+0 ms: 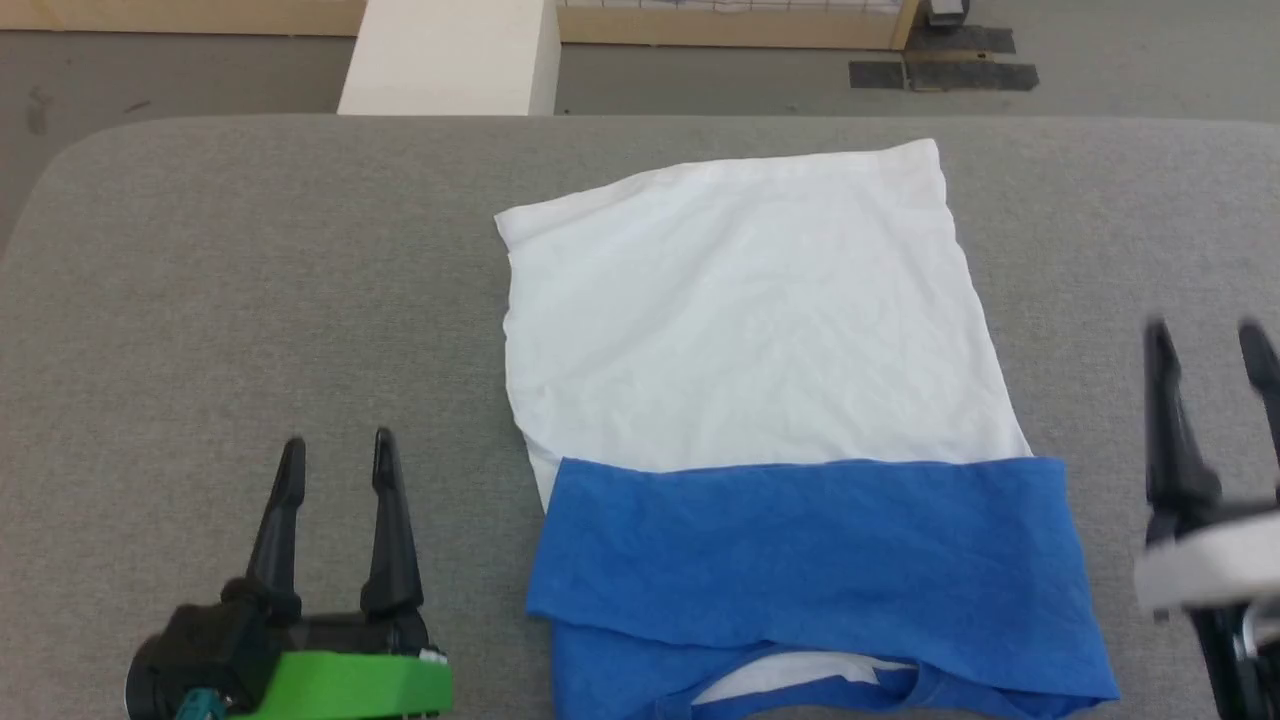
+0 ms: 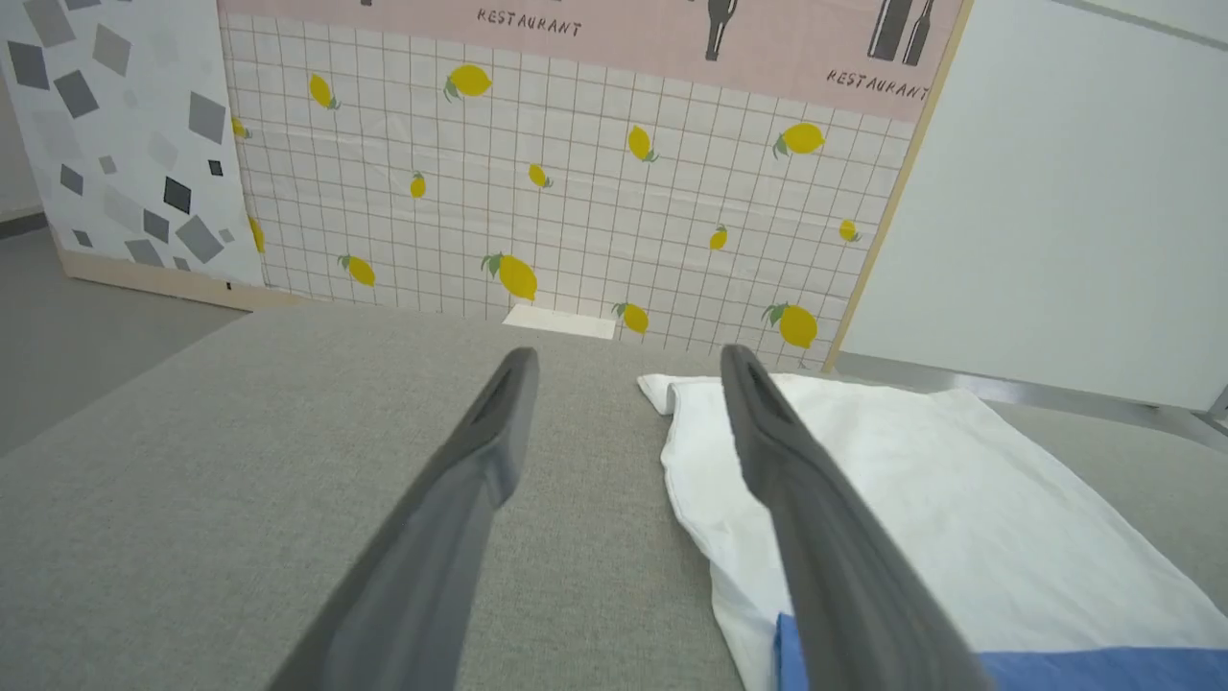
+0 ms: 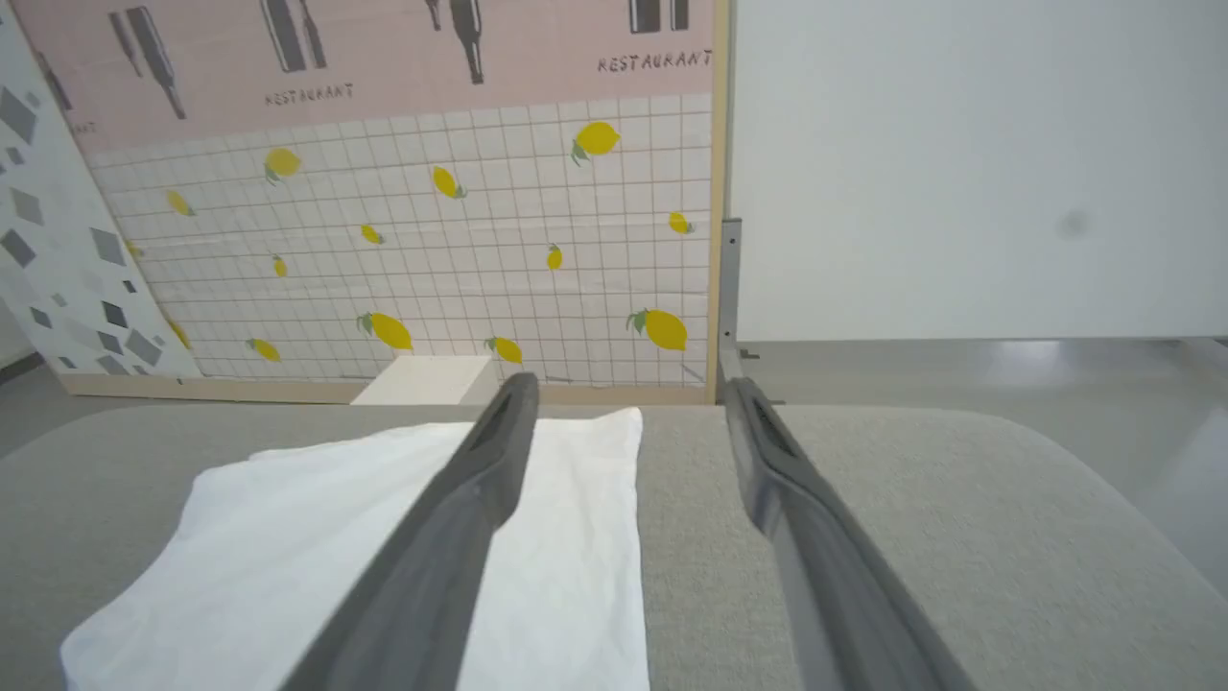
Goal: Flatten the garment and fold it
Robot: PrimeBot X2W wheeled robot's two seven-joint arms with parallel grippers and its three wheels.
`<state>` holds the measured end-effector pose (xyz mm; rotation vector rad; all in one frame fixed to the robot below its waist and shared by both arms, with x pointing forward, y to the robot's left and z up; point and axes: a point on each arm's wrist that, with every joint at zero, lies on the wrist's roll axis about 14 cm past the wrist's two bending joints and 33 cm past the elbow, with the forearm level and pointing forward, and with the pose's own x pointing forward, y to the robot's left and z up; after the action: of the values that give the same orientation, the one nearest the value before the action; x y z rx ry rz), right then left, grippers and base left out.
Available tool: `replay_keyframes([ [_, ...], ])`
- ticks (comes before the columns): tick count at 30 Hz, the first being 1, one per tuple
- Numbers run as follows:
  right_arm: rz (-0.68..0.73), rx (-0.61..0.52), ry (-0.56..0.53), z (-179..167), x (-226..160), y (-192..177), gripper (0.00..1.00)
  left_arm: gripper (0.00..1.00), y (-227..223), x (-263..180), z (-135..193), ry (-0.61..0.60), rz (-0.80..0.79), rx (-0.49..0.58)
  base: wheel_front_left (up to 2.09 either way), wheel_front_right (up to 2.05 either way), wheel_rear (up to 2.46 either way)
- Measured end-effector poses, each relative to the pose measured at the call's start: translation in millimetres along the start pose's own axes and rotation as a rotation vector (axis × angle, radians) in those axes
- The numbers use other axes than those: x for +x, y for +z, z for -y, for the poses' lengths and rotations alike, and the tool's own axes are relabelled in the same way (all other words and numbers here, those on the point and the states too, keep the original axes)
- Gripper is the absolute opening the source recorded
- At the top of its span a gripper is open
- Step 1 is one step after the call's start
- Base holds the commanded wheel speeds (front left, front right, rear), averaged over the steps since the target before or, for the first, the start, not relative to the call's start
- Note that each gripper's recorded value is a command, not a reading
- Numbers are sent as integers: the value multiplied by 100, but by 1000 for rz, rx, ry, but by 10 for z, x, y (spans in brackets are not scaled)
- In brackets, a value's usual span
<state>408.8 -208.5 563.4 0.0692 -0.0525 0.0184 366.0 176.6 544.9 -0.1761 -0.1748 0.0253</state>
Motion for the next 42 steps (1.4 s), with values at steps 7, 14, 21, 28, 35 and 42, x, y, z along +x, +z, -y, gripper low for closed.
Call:
replay_keyframes([
  [7, -110, 7, -106, 296, -352, -395, 100, 100, -273, -14, 21, -2, -80, -3, 0, 0, 0],
  [14, -100, -5, -102, 285, -224, -394, 100, 100, -182, 538, 230, -152, -88, 48, 0, 0, 0],
  [21, -111, -9, -51, 127, 64, -497, 100, 100, 124, 1605, 370, -331, -104, 283, 0, 0, 0],
  [28, -168, -1, -44, 110, 229, -788, 100, 100, -503, 2045, 280, -370, -389, 344, 0, 0, 0],
  [35, -226, 3, -38, 98, 336, -1094, 100, 100, -1321, 2115, 121, -377, -680, 345, 0, 0, 0],
  [42, -286, -8, -65, 201, 366, -1362, 100, 100, -2009, 1934, 55, -400, -923, 321, 0, 0, 0],
])
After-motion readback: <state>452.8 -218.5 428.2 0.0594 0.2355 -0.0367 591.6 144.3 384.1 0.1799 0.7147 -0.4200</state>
